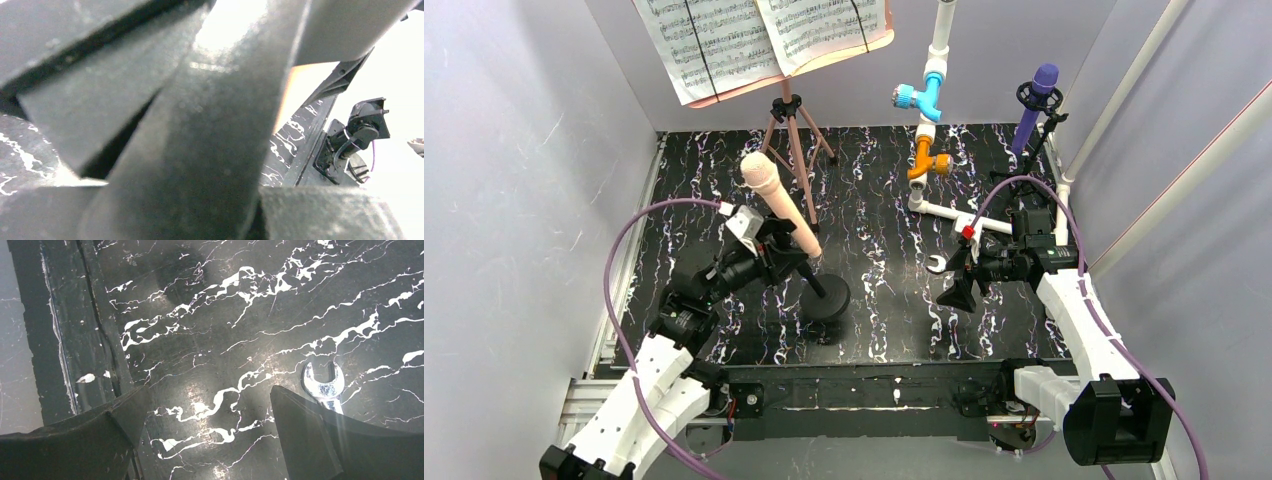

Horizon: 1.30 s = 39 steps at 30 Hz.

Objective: Pack up the instrument practice props
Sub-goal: Place the microphone stand with the microphone at the center of the board.

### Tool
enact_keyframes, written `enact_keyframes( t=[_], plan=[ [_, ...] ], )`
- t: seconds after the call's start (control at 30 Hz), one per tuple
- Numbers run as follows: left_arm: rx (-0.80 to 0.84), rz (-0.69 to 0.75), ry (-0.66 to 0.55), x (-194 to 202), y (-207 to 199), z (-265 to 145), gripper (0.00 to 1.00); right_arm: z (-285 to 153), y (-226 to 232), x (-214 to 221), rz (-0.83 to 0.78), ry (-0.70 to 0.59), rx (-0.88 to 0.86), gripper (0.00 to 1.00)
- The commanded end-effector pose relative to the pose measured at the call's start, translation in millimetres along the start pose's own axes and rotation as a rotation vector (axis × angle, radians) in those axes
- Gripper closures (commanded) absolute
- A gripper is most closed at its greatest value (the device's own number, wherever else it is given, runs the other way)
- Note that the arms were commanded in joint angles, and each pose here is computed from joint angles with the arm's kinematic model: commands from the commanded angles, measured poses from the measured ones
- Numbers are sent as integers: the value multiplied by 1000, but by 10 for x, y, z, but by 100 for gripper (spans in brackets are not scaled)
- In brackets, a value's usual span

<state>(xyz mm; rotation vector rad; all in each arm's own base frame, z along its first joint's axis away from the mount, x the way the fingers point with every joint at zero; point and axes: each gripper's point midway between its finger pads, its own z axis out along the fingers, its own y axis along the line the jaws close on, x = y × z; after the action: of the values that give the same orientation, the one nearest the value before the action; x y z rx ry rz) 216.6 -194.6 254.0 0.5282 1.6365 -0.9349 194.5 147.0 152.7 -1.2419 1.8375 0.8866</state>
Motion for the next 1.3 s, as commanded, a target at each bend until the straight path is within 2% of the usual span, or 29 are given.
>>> enact_keyframes(
  t=[0.0,0.3,0.57,1.27],
  plan=[
    [43,63,-63,-195,-191,94,100,11,87,-51,-26,-29,-50,0],
    [96,141,-1,-63,-534,382,100,15,118,-44,-34,-32,-69,0],
    [97,206,34,58,-683,555,100,20,127,-41,-36,-34,-77,0],
    [63,212,37,316,-649,768,100,22,133,-32,-38,-33,-80,0]
  ],
)
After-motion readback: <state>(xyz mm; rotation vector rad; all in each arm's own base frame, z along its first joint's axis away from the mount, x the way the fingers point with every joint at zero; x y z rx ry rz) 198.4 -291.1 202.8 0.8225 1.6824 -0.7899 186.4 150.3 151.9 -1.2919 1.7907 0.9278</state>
